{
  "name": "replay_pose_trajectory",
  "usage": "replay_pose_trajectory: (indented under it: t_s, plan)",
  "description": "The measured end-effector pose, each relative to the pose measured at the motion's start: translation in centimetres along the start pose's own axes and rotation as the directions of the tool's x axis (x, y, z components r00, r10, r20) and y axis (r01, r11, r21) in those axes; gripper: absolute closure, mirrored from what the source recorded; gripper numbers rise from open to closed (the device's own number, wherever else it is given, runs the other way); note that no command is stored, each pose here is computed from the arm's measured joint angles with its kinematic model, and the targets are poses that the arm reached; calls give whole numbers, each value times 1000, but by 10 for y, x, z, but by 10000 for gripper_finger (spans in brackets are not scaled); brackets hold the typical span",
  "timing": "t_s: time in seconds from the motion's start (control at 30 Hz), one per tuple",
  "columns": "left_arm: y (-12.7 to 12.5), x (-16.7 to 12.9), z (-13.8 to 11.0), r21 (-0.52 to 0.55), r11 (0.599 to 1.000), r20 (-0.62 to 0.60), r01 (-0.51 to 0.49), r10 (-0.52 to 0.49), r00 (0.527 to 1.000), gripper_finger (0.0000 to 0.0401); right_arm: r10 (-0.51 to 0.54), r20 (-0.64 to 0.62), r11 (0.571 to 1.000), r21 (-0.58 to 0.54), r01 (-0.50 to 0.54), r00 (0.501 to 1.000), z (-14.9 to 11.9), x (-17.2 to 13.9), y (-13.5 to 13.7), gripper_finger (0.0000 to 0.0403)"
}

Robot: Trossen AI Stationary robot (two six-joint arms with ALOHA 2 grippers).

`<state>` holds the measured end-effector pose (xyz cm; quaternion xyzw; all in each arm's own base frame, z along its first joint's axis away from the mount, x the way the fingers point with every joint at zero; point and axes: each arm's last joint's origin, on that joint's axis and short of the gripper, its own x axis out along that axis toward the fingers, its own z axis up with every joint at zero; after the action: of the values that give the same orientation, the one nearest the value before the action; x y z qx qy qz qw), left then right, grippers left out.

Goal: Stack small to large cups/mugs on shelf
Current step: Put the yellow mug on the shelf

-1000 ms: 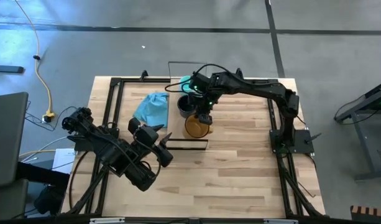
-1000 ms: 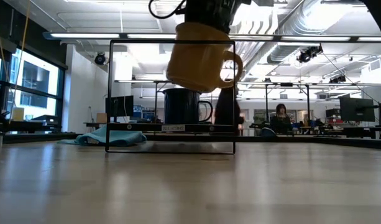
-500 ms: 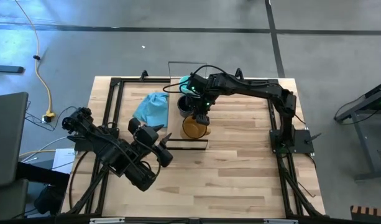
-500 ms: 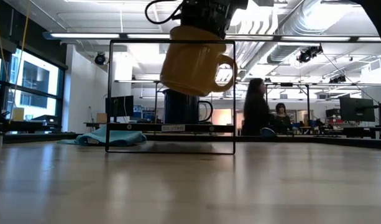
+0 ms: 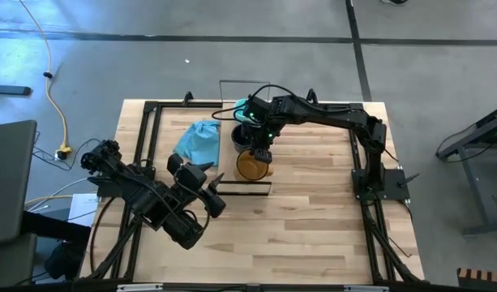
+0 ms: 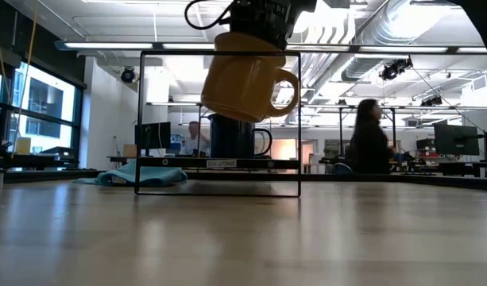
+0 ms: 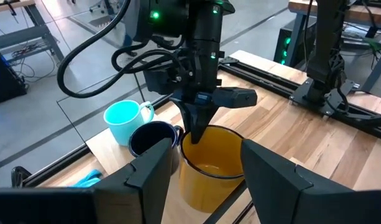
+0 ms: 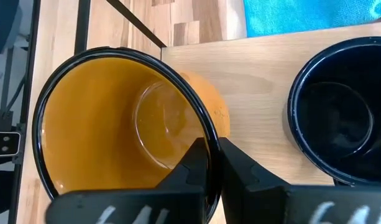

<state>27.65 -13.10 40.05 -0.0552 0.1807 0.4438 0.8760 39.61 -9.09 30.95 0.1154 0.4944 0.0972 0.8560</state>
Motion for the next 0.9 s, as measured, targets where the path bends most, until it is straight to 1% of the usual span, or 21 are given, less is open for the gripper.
replay_pose_trajectory:
  t_s: [0.57,0.73,0.9]
  plan:
    - [0,0,0,-1,1000,3,-1,1,1000,219,-23,8,999,23,23,1000,1,0,-1,403]
    - [0,0,0,-1,1000,3,-1,1,1000,219,-65,3,997,29,65,998,1,-1,-3,403]
    - [0,0,0,-1,1000,3,-1,1,1000,219,-69,12,997,47,69,998,1,-3,-8,403]
